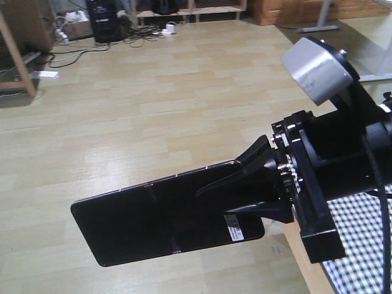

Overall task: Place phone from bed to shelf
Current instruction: 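Drive the base away from the bed holding the phone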

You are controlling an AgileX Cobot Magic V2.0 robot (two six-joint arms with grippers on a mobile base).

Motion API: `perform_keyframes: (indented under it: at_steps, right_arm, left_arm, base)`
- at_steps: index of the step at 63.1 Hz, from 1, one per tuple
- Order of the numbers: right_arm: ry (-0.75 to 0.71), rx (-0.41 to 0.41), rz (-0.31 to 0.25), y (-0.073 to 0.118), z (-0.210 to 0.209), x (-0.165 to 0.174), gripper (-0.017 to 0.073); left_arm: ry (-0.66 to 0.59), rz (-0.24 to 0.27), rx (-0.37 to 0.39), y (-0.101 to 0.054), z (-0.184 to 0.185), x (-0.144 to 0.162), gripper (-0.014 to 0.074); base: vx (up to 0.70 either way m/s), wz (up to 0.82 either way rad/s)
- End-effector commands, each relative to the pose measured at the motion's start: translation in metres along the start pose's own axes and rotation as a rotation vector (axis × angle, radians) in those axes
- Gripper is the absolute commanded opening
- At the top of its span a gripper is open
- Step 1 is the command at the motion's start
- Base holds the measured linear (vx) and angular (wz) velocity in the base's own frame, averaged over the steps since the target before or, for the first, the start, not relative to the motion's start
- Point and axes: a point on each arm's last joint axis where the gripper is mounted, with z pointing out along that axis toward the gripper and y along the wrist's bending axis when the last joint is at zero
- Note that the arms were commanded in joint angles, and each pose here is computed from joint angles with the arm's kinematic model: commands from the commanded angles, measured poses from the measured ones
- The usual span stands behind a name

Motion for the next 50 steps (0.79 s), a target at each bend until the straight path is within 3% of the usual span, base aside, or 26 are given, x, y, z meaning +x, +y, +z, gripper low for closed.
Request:
perform_keyframes:
  at_steps: [1, 50]
  right_arm:
    - [-0.073, -0.081, -0.018, 0.0177, -0.0084, -0.012, -0.0002]
    - [-0.073, -0.081, -0.018, 0.0177, -0.0084, -0.012, -0.0002]
  left_arm:
    - [-0.071, -0.009, -0.003, 0.0002, -0.0003, -0.0043, 0.0001]
    - [-0.071, -0.009, -0.003, 0.0002, -0.0003, -0.0043, 0.0001]
  base:
    - [0.18, 0.38]
    - [0.26, 0.15]
